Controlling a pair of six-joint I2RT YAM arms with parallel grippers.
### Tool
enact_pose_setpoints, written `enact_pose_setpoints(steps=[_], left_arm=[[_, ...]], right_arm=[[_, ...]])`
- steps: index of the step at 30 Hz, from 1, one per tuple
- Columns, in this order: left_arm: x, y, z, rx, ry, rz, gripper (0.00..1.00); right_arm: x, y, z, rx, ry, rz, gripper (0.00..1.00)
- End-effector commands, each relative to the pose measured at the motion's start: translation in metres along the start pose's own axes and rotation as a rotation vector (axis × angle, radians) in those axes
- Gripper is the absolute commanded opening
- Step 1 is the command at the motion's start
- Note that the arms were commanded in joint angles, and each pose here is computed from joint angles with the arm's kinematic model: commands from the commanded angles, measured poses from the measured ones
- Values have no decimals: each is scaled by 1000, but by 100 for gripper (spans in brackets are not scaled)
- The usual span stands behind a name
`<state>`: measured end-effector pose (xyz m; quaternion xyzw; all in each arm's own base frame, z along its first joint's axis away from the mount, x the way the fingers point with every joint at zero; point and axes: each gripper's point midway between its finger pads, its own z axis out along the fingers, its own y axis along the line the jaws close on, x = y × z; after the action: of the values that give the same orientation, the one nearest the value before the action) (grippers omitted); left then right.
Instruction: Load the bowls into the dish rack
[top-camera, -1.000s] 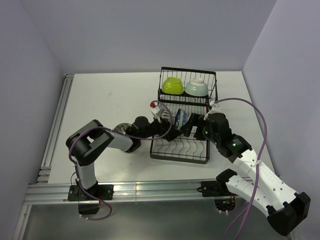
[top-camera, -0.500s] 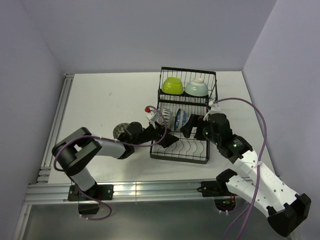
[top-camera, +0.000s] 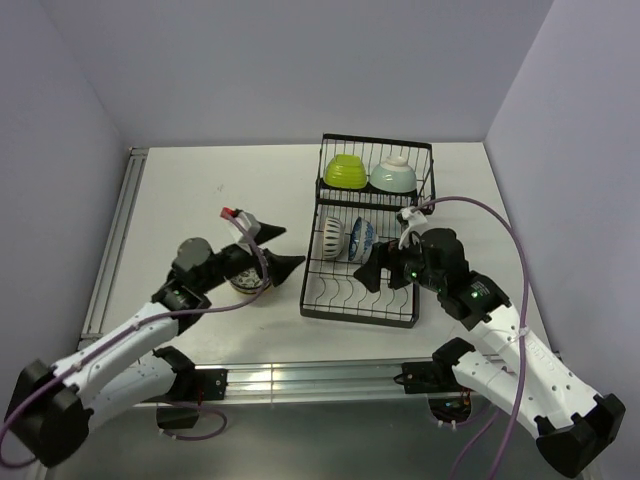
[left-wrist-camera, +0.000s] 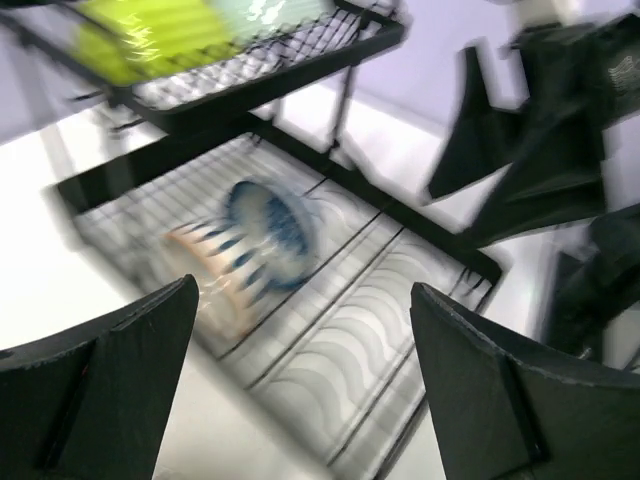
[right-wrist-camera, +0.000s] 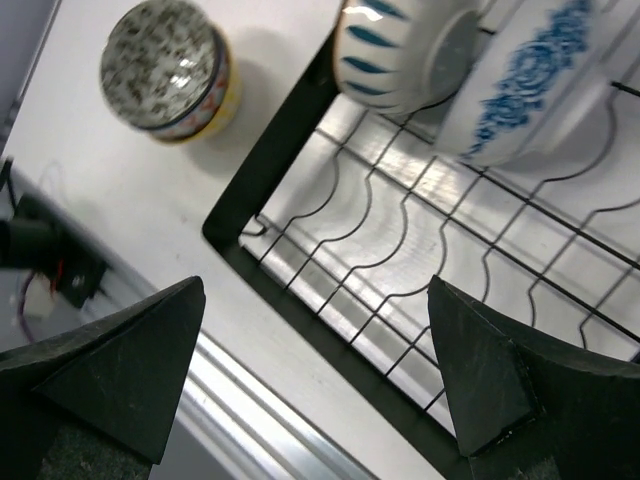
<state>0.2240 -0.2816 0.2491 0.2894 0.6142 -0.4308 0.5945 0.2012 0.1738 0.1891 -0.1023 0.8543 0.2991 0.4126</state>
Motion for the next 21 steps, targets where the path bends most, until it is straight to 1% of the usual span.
enact_pose_setpoints(steps=[1,2,3,4,5,6,7,8,9,10,11,12,13,15,16,17,18,20,21], left_arm=[[17,27,-41,-5,227,144,93],[18,35,-48,-18,262,155,94],[21,45,-57,-15,308,239,94],[33,54,-73,-18,414,201,94],[35,59,-81,-1,455,216,93],[35,64,-89,48,489,283,91],[17,84,-95,39,481,277,90],[28,84,-114,52,559,194,88],[23,104,-129,111,623,321,83],[11,123,-134,115,662,334,80],[11,132,-141,127,716,358,79],[13,129,-150,189,771,374,83],[1,144,-145,194,789,402,85],[-3,150,-152,253,849,463,87],[-13,160,-149,254,857,520,87],[-14,163,-150,260,876,554,86],[-14,168,-153,294,910,655,85],[-6,163,-160,367,967,774,84],[1,162,-164,445,1020,880,83]], right_arm=[[-12,32,-12,-161,4,-132,99],[-9,32,-12,-169,24,-144,99],[-8,33,-13,-172,38,-157,99],[-12,35,-14,-184,45,-201,99],[-7,34,-16,-182,82,-217,99],[-6,34,-17,-185,102,-242,99],[-14,37,-21,-197,99,-294,99],[-7,36,-20,-202,156,-306,99],[-3,41,-24,-247,207,-363,100],[-9,46,-29,-289,210,-439,100],[-3,50,-29,-334,259,-451,100],[4,51,-34,-355,306,-455,100],[-1,53,-37,-378,304,-501,100],[8,53,-39,-407,379,-491,100],[5,53,-40,-419,383,-515,100],[9,51,-38,-425,416,-504,100],[15,51,-41,-439,452,-488,100],[20,48,-40,-456,493,-464,100],[23,51,-43,-480,514,-438,100]])
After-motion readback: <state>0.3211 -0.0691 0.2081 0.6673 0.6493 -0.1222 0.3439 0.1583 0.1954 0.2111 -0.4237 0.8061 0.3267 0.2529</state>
